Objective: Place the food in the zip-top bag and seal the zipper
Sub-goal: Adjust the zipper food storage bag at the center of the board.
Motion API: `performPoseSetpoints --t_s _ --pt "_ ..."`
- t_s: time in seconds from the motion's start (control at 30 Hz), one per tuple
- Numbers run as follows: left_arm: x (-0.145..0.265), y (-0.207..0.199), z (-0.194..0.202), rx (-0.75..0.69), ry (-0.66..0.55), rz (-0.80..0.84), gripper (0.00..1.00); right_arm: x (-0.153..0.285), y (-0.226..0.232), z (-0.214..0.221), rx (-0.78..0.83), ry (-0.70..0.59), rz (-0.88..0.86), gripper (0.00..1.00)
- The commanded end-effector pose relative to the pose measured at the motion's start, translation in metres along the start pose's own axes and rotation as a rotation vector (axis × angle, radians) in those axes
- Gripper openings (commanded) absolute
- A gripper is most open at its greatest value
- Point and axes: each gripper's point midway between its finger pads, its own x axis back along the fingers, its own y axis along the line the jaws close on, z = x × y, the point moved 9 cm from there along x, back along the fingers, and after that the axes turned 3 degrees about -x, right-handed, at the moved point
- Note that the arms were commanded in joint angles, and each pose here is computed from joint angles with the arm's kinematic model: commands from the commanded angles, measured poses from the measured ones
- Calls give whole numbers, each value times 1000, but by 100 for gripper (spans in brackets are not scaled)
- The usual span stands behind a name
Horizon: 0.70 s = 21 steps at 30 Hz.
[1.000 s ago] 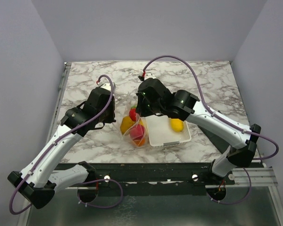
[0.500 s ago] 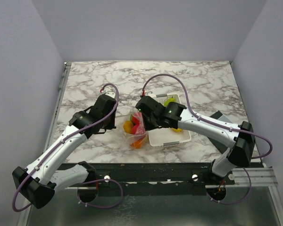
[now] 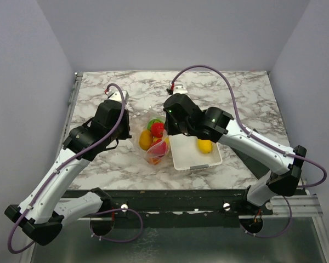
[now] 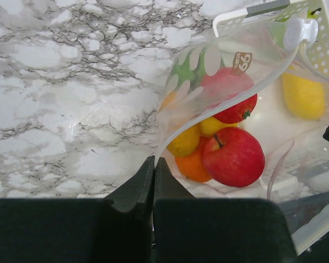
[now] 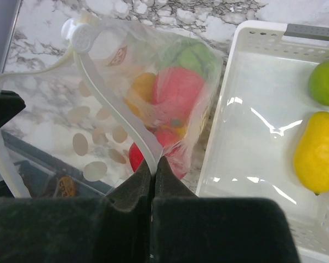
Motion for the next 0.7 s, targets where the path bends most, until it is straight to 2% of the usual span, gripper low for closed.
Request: performPoseSetpoints --t_s 0.0,0.23,0.37,0.6,0.67 --pt "-5 4 11 -15 43 -29 0 -7 -4 -1 21 -19 48 1" --pt "-37 3 42 -22 135 -38 0 -45 -11 31 11 85 72 1" --pt "-30 3 32 -19 90 -32 0 -43 -10 31 6 90 57 1" --pt "-4 3 4 -8 11 -25 0 -16 -2 1 -4 2 7 1" --pt "0 4 2 -9 -1 -28 0 -15 -2 -1 -4 -16 1 5"
